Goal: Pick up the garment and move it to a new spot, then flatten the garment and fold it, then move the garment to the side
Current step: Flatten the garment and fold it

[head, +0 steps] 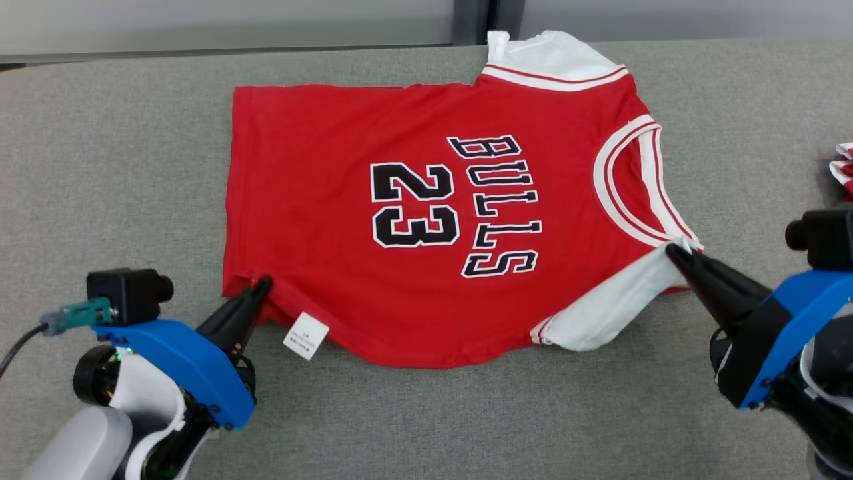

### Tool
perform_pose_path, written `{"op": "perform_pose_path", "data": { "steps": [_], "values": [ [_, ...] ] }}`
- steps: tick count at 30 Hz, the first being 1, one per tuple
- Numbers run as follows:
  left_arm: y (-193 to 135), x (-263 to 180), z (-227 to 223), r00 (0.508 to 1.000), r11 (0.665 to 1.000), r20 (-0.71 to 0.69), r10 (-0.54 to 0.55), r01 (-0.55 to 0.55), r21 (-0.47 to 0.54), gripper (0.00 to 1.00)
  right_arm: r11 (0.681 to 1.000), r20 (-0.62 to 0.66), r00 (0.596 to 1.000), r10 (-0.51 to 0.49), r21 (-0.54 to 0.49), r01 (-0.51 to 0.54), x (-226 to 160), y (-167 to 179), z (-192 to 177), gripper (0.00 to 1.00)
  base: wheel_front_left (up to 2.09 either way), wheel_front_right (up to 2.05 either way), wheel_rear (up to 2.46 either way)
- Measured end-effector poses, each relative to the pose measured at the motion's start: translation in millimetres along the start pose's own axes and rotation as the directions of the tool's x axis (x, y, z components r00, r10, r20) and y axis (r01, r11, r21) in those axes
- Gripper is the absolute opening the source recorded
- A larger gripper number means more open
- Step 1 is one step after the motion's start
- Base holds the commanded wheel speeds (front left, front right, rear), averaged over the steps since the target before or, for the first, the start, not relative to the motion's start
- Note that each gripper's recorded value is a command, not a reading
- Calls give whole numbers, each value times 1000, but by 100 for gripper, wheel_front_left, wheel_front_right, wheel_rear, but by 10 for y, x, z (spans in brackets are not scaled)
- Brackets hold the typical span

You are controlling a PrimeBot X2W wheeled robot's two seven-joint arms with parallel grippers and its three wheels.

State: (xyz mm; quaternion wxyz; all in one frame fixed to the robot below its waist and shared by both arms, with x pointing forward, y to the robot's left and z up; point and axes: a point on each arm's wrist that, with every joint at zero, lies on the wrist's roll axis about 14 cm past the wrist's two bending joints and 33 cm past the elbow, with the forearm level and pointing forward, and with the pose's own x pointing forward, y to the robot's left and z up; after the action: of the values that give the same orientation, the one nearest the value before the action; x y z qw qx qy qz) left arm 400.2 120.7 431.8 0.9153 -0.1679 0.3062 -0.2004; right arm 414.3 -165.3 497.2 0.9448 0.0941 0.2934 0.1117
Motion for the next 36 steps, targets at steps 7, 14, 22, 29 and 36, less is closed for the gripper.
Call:
{"op": "perform_pose_path", "data": {
  "steps": [7, 14, 22, 29, 36],
  "values": [
    [259, 127, 96, 999, 999, -22, 46, -46, -12, 0, 998, 75, 997, 12, -58, -8, 217, -89, 323, 0, 0, 0, 0],
    [396, 279, 21, 997, 995, -31, 69, -71, -68, 0, 997, 120, 993, 13, -80, -4, 448, -193, 450, 0, 0, 0, 0],
    [607, 416, -1, 990, 989, -39, 138, -140, -46, 0, 994, 162, 987, 13, -105, 4, 673, -270, 537, 0, 0, 0, 0],
    [715, 459, -20, 983, 982, -34, 182, -184, -39, 0, 995, 181, 984, -5, -96, 23, 774, -355, 531, 0, 0, 0, 0],
    [716, 498, 14, 985, 984, -7, 175, -175, -29, 100, 997, 160, 987, -17, -71, 28, 852, -380, 450, 100, 0, 0, 0]
  ]
}}
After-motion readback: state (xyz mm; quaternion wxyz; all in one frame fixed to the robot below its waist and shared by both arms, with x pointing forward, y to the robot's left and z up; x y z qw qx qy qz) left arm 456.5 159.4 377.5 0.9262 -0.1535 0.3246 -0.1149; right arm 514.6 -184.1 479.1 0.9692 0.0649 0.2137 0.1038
